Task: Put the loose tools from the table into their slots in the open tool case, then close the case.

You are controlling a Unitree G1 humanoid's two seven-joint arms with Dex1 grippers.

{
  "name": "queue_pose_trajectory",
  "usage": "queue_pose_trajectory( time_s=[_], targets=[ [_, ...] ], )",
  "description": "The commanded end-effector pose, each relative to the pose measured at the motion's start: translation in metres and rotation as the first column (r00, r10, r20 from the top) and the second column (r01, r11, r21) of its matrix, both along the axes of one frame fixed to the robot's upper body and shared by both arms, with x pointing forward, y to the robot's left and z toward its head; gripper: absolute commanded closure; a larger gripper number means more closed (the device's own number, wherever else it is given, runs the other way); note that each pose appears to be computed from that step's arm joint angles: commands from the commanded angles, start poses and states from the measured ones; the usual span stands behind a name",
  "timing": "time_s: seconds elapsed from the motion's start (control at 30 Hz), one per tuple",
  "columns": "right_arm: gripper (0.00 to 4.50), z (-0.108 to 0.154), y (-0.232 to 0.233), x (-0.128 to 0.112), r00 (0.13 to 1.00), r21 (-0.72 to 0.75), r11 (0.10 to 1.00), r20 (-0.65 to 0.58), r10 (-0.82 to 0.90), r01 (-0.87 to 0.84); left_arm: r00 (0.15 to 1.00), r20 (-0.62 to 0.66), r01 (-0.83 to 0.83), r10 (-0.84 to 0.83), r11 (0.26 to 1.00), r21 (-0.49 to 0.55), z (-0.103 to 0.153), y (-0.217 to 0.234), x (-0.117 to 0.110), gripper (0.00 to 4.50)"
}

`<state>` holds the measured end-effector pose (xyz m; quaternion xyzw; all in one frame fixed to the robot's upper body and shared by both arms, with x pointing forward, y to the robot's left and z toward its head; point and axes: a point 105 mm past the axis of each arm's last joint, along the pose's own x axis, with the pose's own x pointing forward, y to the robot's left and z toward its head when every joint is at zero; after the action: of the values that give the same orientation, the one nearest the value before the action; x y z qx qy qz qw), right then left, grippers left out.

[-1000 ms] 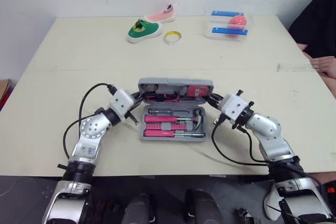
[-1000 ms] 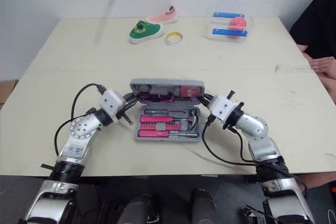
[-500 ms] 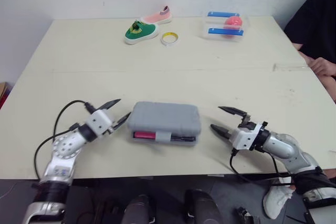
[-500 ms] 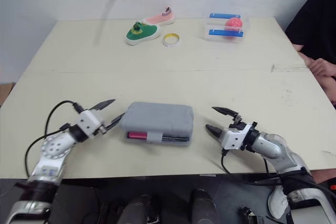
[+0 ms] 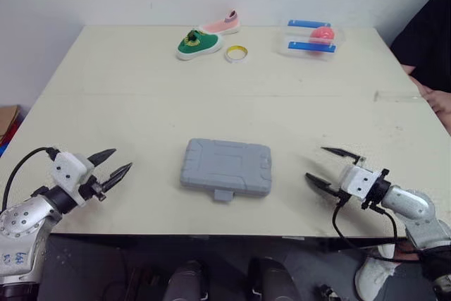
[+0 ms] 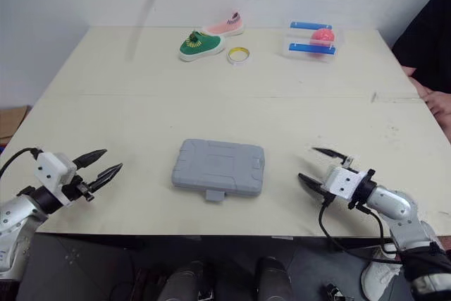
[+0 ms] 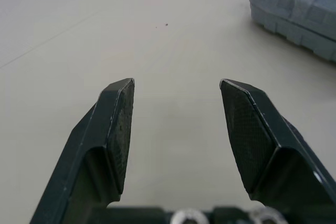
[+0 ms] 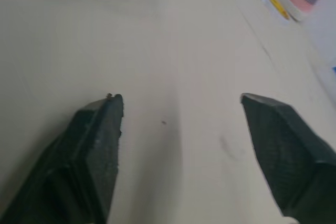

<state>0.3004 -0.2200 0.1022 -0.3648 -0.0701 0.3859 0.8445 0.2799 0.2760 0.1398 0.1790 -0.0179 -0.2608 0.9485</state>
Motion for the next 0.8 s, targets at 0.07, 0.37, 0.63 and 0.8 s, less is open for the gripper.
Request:
queue_pose_trajectory(
  time_s=[0.07,0.37,0.63,0.8],
  targets=[
    [2.82,0.012,0.016,-0.012,0.990,0.080,0.993,-0.103,0.095,-0.087,0.997,0.037,0.072,-0.072,0.997,-0.001,0.017,-0.019,0.008,1.93],
    [4.50,-0.009,0.067,-0.060,0.849,0.140,0.948,-0.423,0.317,-0.284,0.977,0.032,0.209,-0.209,0.978,0.004,0.025,-0.072,0.061,4.46],
    [4.50,-0.023,0.089,-0.058,0.803,0.111,0.938,-0.490,0.340,-0.329,0.967,-0.069,0.245,-0.243,0.970,0.009,0.011,-0.106,0.114,4.46],
    [4.50,-0.030,0.099,-0.047,0.818,0.104,0.945,-0.477,0.322,-0.311,0.959,-0.126,0.261,-0.255,0.965,0.036,-0.004,-0.124,0.129,4.46]
  ],
)
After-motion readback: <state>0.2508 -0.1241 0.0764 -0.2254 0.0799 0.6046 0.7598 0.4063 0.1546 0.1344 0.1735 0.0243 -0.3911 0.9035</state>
